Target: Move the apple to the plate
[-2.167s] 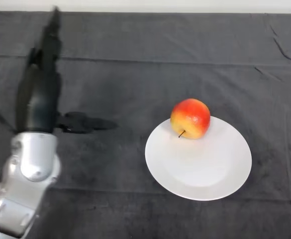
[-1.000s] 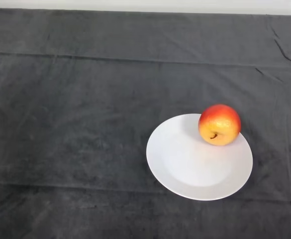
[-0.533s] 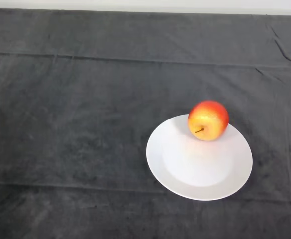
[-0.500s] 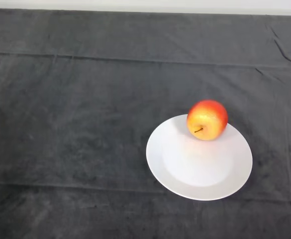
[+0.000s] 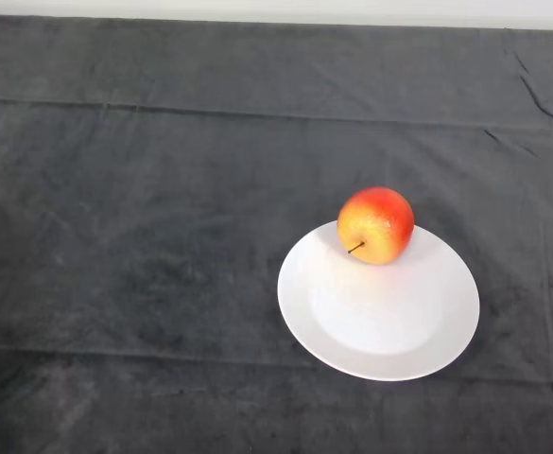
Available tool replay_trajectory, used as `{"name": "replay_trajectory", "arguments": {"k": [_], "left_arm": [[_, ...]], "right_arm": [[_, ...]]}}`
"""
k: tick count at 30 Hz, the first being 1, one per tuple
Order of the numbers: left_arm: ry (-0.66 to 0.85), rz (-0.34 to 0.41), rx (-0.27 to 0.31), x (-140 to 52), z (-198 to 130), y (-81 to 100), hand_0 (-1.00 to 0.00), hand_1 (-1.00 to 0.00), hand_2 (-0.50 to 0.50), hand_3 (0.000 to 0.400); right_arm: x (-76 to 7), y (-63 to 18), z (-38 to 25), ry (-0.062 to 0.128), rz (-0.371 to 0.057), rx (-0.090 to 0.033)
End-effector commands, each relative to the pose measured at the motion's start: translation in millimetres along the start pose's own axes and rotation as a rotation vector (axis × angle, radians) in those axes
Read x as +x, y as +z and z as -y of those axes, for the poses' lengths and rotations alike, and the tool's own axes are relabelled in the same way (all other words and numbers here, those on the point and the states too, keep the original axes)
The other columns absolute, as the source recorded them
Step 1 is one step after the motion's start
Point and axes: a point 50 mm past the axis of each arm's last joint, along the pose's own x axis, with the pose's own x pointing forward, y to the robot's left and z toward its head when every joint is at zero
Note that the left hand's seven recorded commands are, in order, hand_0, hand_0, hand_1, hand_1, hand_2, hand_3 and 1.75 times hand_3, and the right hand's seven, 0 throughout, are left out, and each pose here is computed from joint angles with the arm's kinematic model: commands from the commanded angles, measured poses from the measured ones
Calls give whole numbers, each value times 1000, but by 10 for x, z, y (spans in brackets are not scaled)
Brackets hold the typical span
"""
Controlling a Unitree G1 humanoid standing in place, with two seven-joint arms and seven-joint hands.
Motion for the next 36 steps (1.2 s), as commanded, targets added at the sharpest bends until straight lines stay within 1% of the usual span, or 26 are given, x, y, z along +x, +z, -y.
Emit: {"name": "replay_trajectory", "arguments": {"k": [1,36], "left_arm": [[51,41,42,133,-130,72,0,0,0,0],[34,43,41,127,-122,74,0,0,0,0]], "right_arm": [[-60,110,7,-7,33,-10],[-59,110,7,-7,33,-10]]}}
